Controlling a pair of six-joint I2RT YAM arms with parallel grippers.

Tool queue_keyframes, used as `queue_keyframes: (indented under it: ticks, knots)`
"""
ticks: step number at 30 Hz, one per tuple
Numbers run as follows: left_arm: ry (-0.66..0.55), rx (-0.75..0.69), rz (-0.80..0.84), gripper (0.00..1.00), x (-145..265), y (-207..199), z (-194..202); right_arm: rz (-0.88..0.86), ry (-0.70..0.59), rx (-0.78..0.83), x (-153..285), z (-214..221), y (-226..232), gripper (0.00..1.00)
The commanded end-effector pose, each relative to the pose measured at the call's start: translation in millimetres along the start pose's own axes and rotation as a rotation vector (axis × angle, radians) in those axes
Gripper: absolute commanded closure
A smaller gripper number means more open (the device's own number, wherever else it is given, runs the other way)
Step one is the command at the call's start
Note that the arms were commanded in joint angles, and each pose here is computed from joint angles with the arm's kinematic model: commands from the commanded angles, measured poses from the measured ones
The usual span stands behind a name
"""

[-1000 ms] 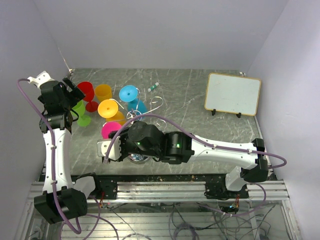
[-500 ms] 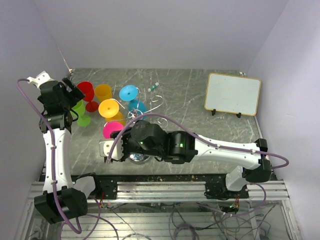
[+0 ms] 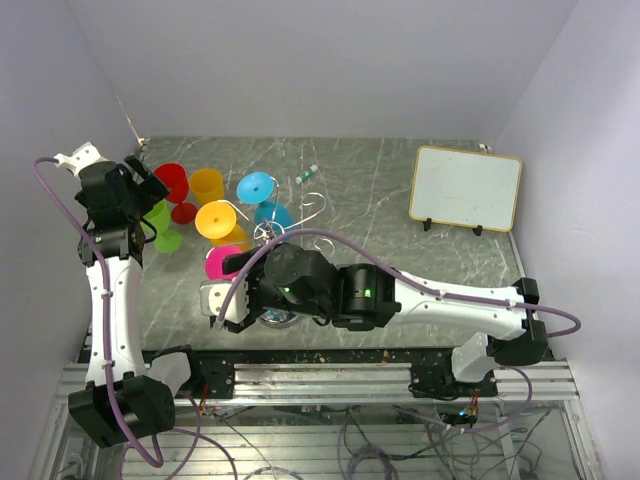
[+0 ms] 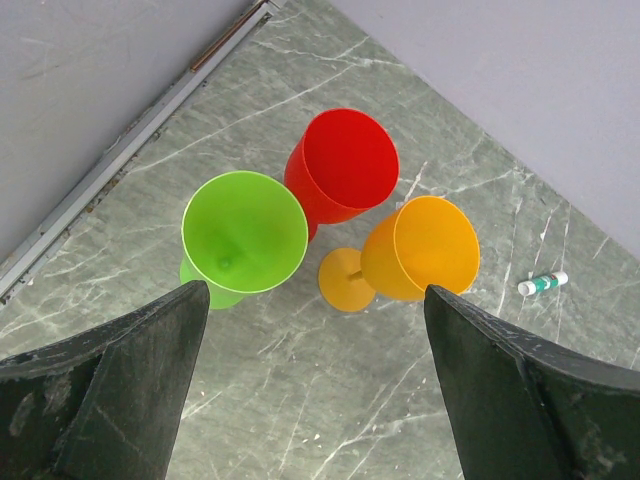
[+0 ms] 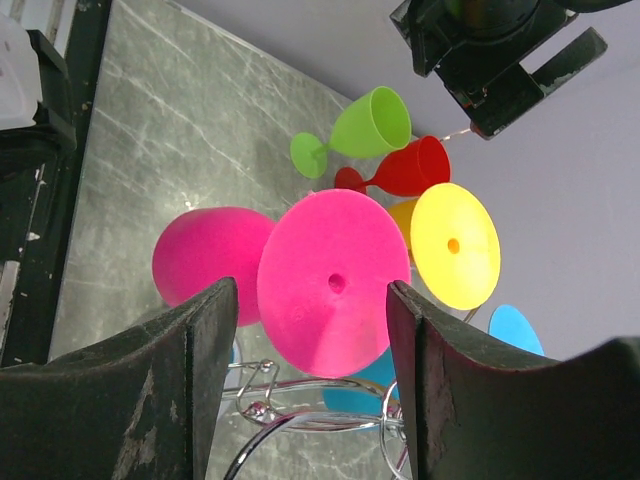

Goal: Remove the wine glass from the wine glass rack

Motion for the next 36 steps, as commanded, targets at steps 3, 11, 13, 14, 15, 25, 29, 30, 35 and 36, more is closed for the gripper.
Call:
queue_keyframes:
  ticks: [3,11,13,14,15,25,29,30,35,36]
  knots:
    - [-0.021,0.005,0.018,0.01,-3.5,0.9,-3.3,0.057,0.038,0.031,-5.8,-6.1,4.7,0.4]
    - [-0.017,0.006,0.023,0.01,-4.2,0.9,-3.1,0.107,0.062,0.049,-11.1,-8.1,4.9,0.53]
    - [-0.018,0.009,0.023,0.01,-4.3,1.2,-3.3,0.109,0.054,0.047,-9.4,-10.4,3.1,0.59]
    - [-0.018,0.01,0.024,0.01,-4.4,1.3,-3.4,0.106,0.055,0.046,-8.7,-11.2,2.7,0.64]
    - [-0.019,0.01,0.025,0.01,-4.3,1.1,-3.5,0.104,0.055,0.045,-7.7,-12.4,2.2,0.68]
    - [-0.015,0.012,0.028,0.01,-5.2,1.7,-3.1,0.104,0.016,0.035,4.7,-18.4,-1.7,0.76]
    - [-0.017,0.012,0.027,0.01,-4.8,1.9,-3.1,0.109,0.015,0.045,4.7,-17.5,-1.2,0.85]
    - [-0.016,0.013,0.027,0.01,-5.0,2.0,-3.1,0.112,0.016,0.047,4.0,-16.9,-1.3,0.87]
    - [-0.015,0.012,0.027,0.01,-5.4,1.8,-3.0,0.124,0.01,0.056,4.7,-17.7,-2.6,0.95]
    - [-0.015,0.013,0.026,0.01,-5.5,2.0,-3.0,0.127,0.007,0.058,4.9,-18.1,-2.9,0.98]
Point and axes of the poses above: each gripper's point midway between its finger pads, its own x axis back along the fingers, its own y axis along the line the jaws close on, z = x × y, the point moved 10 cm from there along x, back along the fingers, and after that the axes turned 9 degrees about -x, right-handed, at the moved point
